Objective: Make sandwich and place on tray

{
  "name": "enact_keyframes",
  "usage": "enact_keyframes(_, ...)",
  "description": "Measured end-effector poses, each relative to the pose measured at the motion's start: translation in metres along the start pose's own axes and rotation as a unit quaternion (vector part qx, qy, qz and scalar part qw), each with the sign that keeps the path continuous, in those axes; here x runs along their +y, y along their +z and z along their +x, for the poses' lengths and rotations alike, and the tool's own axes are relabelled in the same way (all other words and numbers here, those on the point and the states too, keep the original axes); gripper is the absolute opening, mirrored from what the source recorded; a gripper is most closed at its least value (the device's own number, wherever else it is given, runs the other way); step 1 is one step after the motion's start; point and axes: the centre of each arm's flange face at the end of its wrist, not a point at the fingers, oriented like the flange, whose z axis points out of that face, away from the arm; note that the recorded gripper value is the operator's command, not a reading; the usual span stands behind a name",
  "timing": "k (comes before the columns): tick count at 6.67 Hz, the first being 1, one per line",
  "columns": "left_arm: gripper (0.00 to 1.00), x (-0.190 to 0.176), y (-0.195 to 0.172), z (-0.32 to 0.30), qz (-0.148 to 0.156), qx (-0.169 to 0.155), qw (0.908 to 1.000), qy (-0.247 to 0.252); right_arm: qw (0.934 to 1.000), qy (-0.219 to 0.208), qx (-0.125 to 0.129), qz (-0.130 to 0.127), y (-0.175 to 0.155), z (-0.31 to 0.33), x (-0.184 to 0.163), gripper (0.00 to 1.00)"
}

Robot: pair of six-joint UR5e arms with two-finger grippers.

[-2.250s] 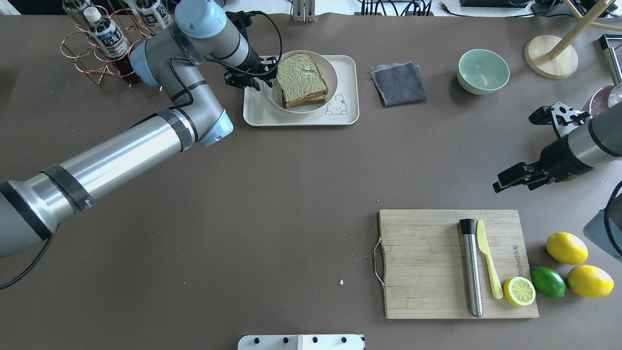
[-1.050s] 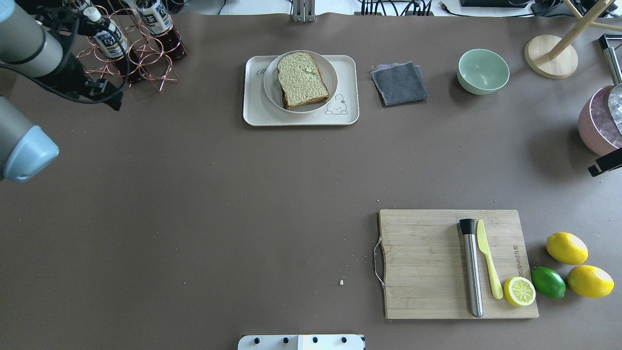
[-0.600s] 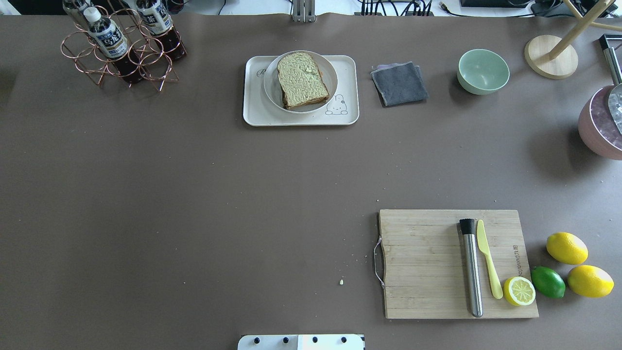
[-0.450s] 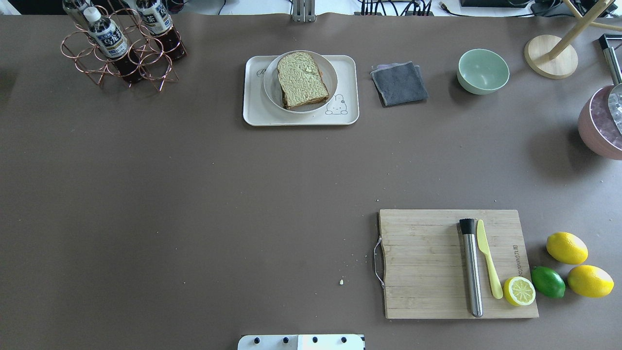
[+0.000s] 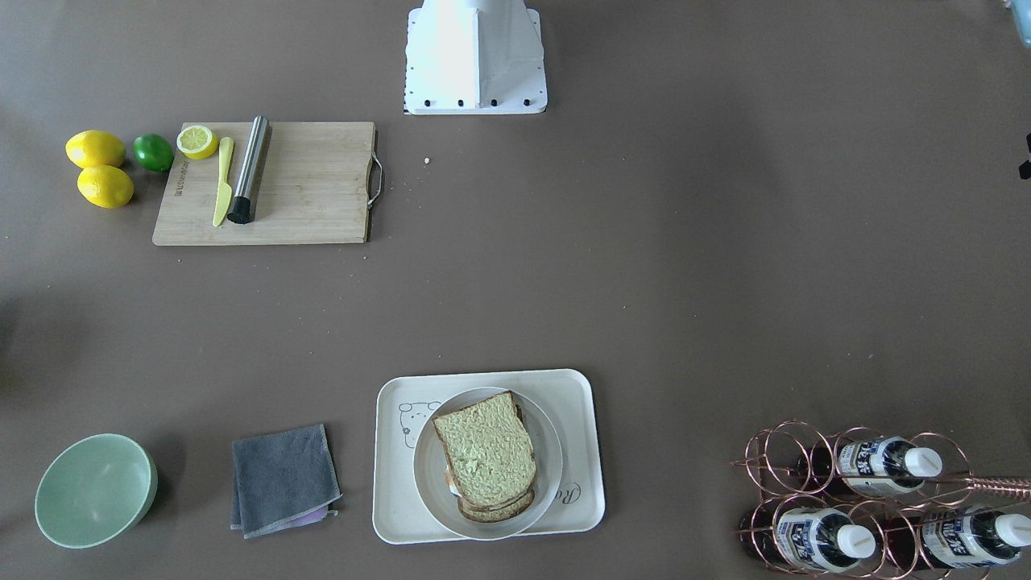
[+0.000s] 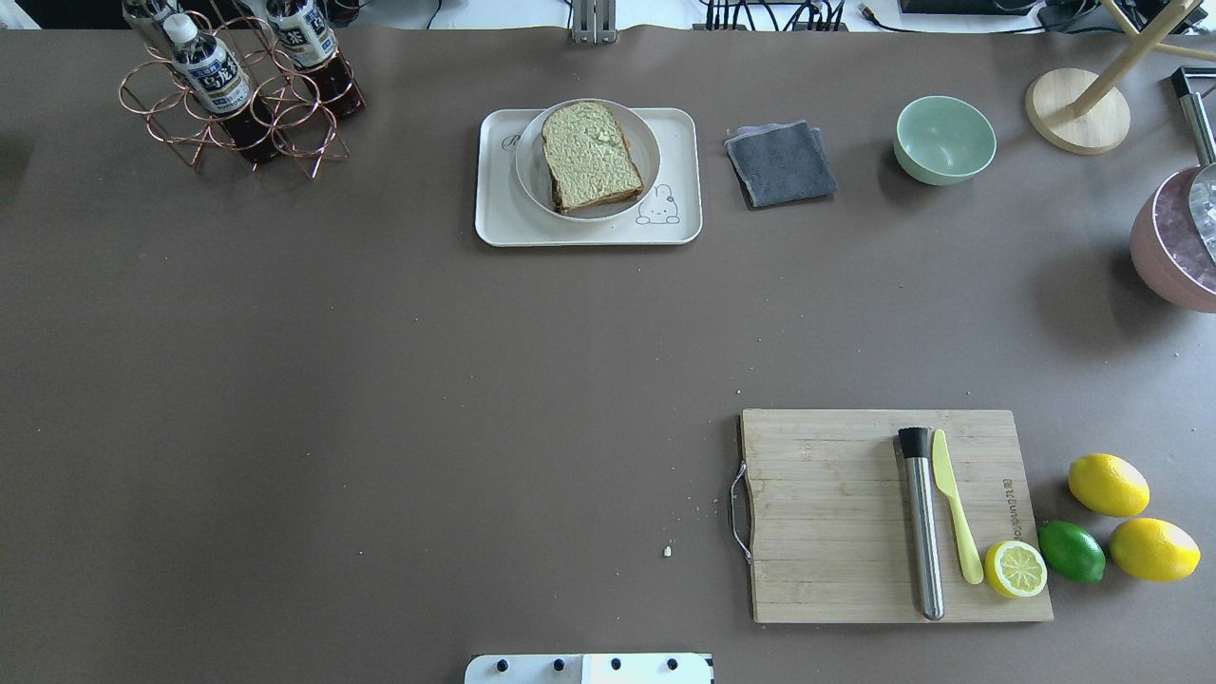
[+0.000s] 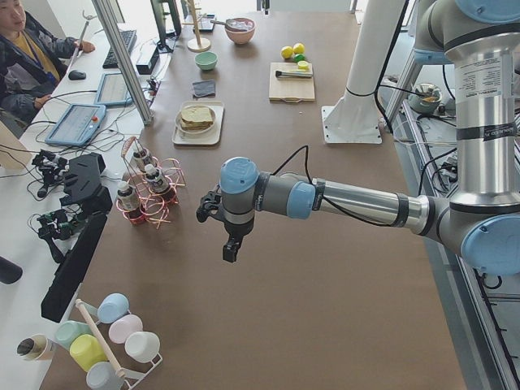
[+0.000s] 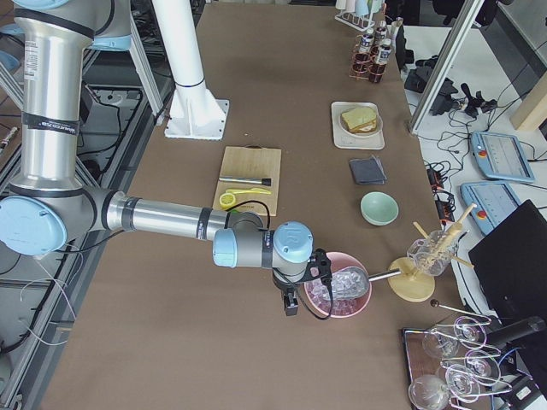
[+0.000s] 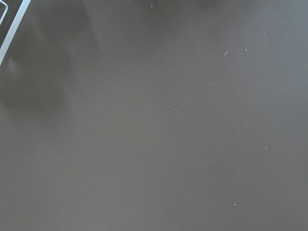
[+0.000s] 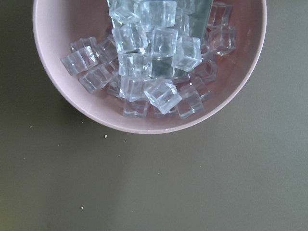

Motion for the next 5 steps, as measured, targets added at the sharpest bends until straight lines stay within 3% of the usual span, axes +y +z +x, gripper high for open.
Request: enact_keyframes(5, 0.97, 0.0018, -0.0055, -0.0017, 0.005, -0.001, 1.0, -0.003, 1.0, 0.007, 0.001, 0.004, -0.0038, 0.0045, 0.0017, 1.0)
